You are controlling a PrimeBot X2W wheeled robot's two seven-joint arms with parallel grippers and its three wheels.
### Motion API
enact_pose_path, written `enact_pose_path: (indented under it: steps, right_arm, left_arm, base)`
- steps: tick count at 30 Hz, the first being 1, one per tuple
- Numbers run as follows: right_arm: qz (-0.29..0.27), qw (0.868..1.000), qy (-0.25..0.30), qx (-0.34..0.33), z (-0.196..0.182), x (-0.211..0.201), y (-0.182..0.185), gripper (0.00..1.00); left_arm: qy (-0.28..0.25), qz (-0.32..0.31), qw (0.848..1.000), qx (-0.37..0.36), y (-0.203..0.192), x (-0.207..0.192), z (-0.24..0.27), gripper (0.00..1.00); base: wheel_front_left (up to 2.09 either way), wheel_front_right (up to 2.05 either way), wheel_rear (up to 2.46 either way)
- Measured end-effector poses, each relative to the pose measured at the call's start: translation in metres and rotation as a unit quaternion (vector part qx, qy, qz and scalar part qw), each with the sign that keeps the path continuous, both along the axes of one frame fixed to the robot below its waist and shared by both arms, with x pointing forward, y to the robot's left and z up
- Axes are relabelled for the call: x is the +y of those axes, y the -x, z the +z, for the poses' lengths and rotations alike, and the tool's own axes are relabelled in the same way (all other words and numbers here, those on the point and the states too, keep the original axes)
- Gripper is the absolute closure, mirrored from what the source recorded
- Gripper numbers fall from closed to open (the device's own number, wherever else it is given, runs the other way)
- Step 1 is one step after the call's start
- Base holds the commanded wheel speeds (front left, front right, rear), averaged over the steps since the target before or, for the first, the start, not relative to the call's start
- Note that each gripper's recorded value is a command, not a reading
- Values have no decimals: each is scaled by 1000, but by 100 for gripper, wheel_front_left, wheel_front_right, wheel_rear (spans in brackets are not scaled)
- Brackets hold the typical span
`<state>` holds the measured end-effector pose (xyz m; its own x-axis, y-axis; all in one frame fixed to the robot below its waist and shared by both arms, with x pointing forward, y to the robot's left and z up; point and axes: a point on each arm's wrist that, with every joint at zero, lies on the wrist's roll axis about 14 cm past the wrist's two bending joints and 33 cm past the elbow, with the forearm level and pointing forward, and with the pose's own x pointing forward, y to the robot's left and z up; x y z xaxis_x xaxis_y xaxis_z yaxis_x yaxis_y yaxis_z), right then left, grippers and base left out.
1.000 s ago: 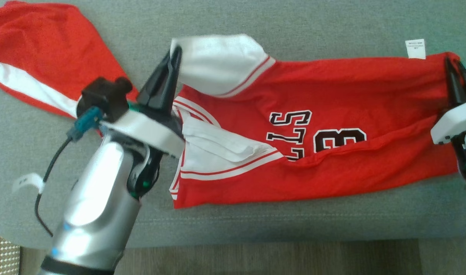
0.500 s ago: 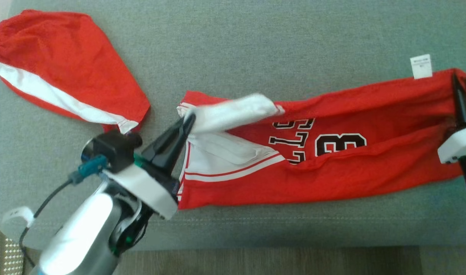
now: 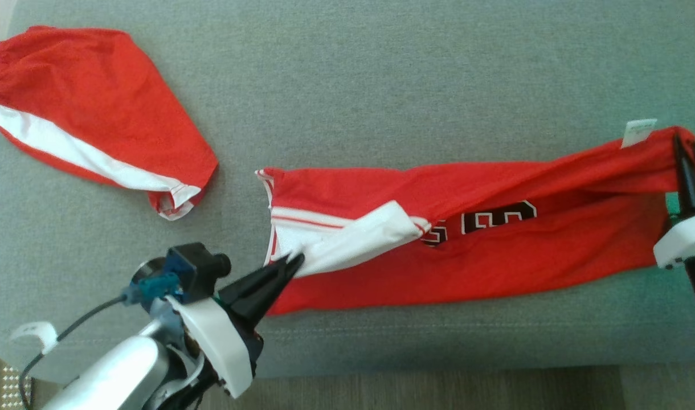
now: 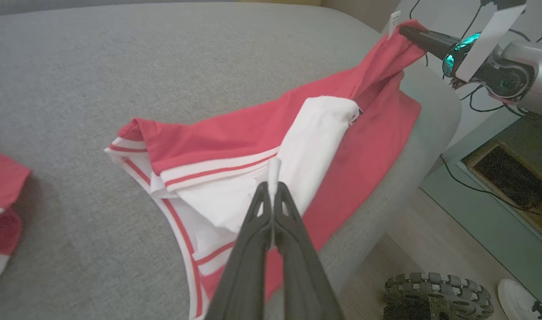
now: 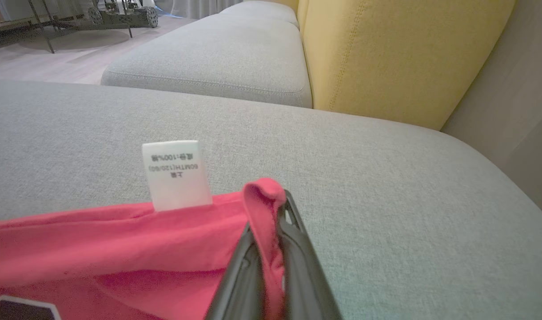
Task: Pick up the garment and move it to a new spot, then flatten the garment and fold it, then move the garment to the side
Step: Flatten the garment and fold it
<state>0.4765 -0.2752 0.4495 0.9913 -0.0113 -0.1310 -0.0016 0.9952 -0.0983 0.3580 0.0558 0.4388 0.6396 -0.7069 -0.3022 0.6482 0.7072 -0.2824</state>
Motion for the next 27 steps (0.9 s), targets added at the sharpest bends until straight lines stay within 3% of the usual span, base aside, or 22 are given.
enact_pose_path:
  steps: [1,3,4,5,6,10,11,13,15,16,23,27]
  right_arm:
    - [-1,1000,1,1,-1,-1,2,89]
    - [1,1000,5,8,-5,-2,11,77]
    - [2,1000,8,12,-6,-2,14,59]
    - [1,1000,10,15,-8,-3,17,15]
    - [0,1000,10,18,-10,-4,20,0]
    - [-10,999,11,33,-14,-11,29,0]
    - [-13,999,11,32,-13,-13,30,0]
    - [-24,999,11,32,-12,-20,34,0]
    - [-37,999,14,30,-8,-28,35,0]
    - [-42,999,16,25,-5,-31,35,0]
    - [-56,998,-2,-13,16,-26,31,0]
    - [-42,997,-28,-59,41,-5,25,0]
  left_arm:
    - [0,-5,1000,4,3,-2,-1,100]
    - [0,-17,1000,13,9,-6,-3,100]
    - [-1,-20,1000,17,11,-7,-4,100]
    - [-2,-24,999,21,13,-8,-6,100]
    - [-3,-29,999,25,15,-10,-7,100]
    - [-19,-51,997,54,28,-14,-18,100]
    - [-25,-56,996,61,32,-15,-21,81]
    - [-28,-57,995,73,37,-13,-26,57]
    - [-30,-55,995,77,39,-11,-28,15]
    - [-29,-54,995,74,38,-11,-27,0]
    - [-8,-18,999,40,23,-6,-12,0]
    - [37,55,998,-20,-5,5,18,0]
  base:
    - [0,0,0]
    - [0,0,0]
    - [0,0,0]
    - [0,0,0]
    - [0,0,0]
    - [0,0,0]
    - [0,0,0]
    - [0,0,0]
    - [0,0,0]
    - [0,0,0]
    - [0,0,0]
    - [0,0,0]
